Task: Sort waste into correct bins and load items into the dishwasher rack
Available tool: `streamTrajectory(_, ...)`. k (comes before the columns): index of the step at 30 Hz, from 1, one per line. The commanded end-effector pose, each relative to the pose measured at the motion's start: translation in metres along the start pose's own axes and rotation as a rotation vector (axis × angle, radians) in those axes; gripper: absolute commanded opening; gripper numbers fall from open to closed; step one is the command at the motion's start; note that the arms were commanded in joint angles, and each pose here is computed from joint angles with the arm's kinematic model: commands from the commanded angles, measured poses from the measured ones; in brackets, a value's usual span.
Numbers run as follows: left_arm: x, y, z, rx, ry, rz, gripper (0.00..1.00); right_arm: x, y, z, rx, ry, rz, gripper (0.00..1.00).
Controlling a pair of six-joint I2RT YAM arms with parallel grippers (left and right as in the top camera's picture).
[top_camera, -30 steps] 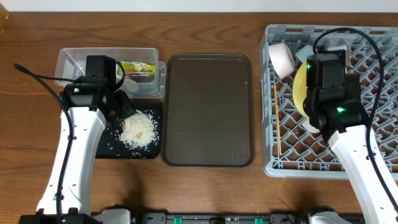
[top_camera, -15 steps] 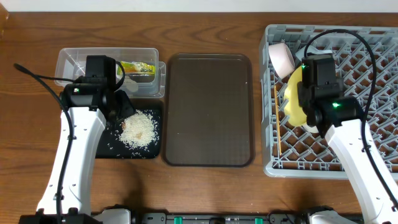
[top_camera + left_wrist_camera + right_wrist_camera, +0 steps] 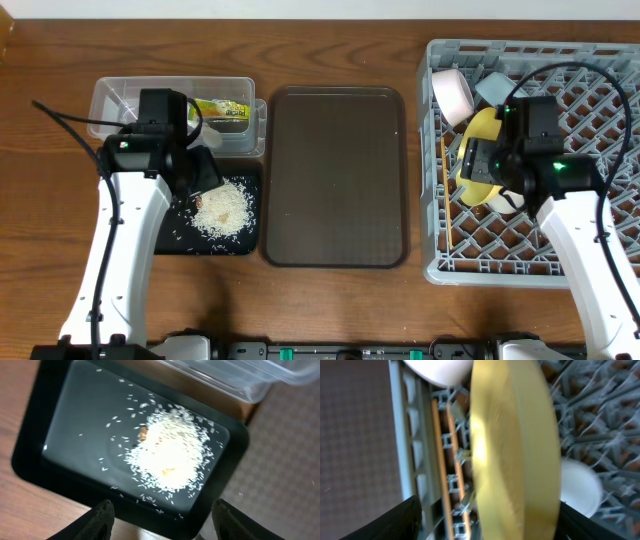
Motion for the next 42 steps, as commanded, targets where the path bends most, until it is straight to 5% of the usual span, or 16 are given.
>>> streamTrajectory(1, -0.004, -0.009, -0.008, 0.103, 0.022, -0.037, 0.65, -0.005, 0.0, -0.004, 0.06, 0.021, 0.084, 0.77)
streamTrajectory(9, -0.001, -0.023, -0.04, 0.222, 0.085, -0.028, 0.63, -0.01, -0.003, -0.02, 0.064, 0.11, 0.069, 0.79)
streamTrajectory(14, -0.007, -0.018, -0.06, 0.26, 0.006, -0.083, 0.63, -0.014, -0.004, -0.033, 0.064, 0.118, 0.069, 0.79)
streamTrajectory(20, -0.031, 0.01, -0.089, 0.254, -0.225, -0.217, 0.64, -0.026, -0.007, -0.061, 0.041, -0.023, 0.089, 0.87)
streamTrajectory(24, -0.042, 0.03, -0.109, 0.239, -0.335, -0.295, 0.84, -0.038, -0.011, -0.084, 0.014, -0.173, 0.09, 0.99)
streamTrajectory(29, -0.058, 0.041, -0.118, 0.224, -0.436, -0.367, 0.86, -0.058, -0.019, -0.103, 0.025, -0.313, 0.038, 0.99)
streamTrajectory(42, -0.06, 0.045, -0.123, 0.224, -0.439, -0.369, 0.9, -0.07, -0.02, -0.109, 0.027, -0.364, 0.045, 0.99)
Point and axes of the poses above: each gripper's point midway between its finger pads, its own x axis out along the fingers, its own y axis along the line the jaws close on, z = x × y, the point moved 9 cm from there along -x, back along the fingers, and after that the axes turned 8 degrees about -x, right-handed, at the moved point
